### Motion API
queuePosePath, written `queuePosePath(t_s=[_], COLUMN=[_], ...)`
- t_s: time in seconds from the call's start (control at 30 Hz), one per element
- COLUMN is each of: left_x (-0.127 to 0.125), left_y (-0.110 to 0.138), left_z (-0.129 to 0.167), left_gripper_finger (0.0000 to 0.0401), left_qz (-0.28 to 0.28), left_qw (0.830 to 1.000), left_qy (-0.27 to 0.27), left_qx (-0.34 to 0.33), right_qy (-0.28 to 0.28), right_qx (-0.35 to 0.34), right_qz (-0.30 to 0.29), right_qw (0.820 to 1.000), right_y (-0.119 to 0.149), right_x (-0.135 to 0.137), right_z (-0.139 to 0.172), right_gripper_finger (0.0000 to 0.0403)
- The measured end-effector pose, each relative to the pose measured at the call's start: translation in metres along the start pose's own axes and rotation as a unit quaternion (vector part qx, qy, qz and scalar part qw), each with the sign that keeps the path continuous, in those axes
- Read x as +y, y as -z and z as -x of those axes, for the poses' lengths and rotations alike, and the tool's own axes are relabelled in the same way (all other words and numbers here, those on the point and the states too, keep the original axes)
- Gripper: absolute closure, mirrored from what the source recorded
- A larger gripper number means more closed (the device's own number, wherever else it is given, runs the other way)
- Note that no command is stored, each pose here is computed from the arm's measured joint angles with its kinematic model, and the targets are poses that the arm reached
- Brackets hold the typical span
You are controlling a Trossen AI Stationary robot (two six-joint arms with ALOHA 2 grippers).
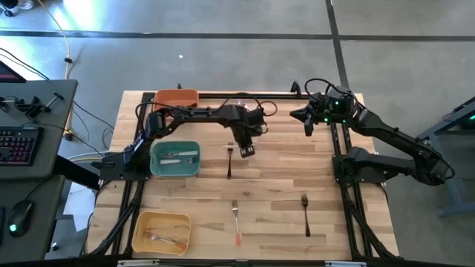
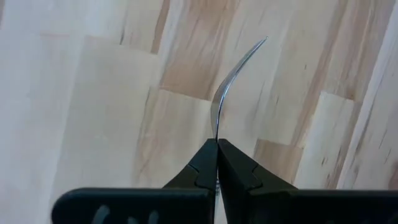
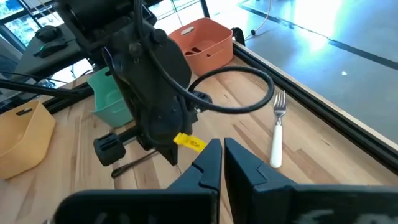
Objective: Sort silverware by color (type)
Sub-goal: Put the white fork into the green bin
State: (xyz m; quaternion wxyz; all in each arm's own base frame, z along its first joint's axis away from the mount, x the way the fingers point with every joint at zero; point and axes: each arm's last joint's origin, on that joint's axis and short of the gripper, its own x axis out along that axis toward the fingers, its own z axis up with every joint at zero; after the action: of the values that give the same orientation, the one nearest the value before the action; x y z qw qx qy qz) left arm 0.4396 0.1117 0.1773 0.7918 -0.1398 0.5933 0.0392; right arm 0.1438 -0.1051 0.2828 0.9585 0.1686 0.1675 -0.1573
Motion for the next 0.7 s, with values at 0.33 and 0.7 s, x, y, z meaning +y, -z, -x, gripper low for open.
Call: queuePosePath(t_s=[0.33, 0.7], left_x=[-0.010, -0.024], left_y=[0.006, 0.011], left_z=[-0.029, 0.025], left_gripper_finger=[0.0401, 0.0401], left_qz=[0.043, -0.003], left_qw=[0.998, 0.997], left_qy=[0.024, -0.004], left_qx=[-0.049, -0.076], right_qy=[0.001, 0.001], right_qx=[0.006, 0.015], right_qz=[0.010, 0.036], right_qw=[1.000, 0.999], right_y=[0.001, 0.003], right_x=[0.000, 0.000], right_z=[0.000, 0.000], right_gripper_finger=[0.0403, 0.0403])
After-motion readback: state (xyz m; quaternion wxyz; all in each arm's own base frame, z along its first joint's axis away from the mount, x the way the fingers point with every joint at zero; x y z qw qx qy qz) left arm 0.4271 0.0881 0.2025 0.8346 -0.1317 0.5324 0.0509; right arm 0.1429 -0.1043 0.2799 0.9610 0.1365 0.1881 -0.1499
